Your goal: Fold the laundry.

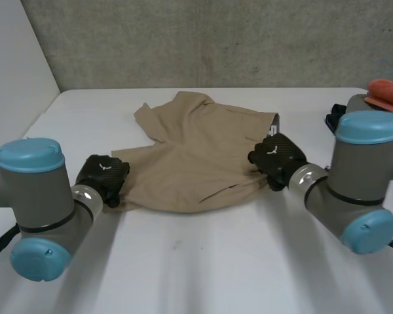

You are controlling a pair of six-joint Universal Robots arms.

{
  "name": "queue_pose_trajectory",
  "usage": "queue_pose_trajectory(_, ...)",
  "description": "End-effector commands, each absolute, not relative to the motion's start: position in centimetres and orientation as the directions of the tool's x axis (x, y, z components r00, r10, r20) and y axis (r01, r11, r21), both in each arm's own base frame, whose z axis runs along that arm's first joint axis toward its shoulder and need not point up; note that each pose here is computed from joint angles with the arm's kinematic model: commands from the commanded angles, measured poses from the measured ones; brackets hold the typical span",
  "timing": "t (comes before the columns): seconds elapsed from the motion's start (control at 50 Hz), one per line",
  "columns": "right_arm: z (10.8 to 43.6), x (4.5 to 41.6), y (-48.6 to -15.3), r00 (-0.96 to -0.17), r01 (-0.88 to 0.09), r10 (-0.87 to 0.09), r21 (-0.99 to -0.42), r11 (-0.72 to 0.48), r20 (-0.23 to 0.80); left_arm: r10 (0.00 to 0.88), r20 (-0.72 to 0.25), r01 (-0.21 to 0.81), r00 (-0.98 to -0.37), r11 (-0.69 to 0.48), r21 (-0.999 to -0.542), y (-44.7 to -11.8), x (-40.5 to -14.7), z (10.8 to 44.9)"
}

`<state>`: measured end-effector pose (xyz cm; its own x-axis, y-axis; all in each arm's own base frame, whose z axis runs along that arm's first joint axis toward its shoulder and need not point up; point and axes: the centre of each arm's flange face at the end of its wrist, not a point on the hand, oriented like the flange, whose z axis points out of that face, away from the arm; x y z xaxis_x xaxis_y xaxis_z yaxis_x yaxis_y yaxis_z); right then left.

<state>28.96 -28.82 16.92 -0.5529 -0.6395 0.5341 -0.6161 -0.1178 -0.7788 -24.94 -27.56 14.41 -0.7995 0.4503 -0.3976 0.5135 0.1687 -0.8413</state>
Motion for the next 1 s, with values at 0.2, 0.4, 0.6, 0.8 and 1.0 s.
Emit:
queue_pose_trajectory(0.2, 18.5, 22.8, -21.1, -0.42, -0.81, -0.794, -0.576, 0.109, 0.44, 0.646, -0.336, 0.6, -0.686, 0.24, -0.763, -22.7, -23.8, 16.6)
queue_pose_trajectory(0.4, 18.6, 25.2, -24.9, -0.633, -0.589, -0.663, -0.805, 0.078, 0.399, 0.625, -0.357, 0.571, -0.694, 0.175, -0.802, -23.9, -24.4, 16.5)
queue_pose_trajectory(0.6, 18.0, 25.2, -27.4, -0.761, -0.484, -0.559, -0.862, 0.15, 0.33, 0.601, -0.383, 0.595, -0.701, 0.197, -0.779, -22.7, -24.4, 16.6)
queue_pose_trajectory(0.8, 17.7, 25.0, -28.5, -0.793, -0.459, -0.509, -0.877, 0.137, 0.336, 0.646, -0.362, 0.608, -0.672, 0.202, -0.768, -21.4, -25.3, 16.8)
queue_pose_trajectory(1.0, 18.4, 24.4, -27.7, -0.797, -0.445, -0.516, -0.883, 0.15, 0.314, 0.564, -0.434, 0.617, -0.703, 0.181, -0.766, -25.1, -26.7, 14.5)
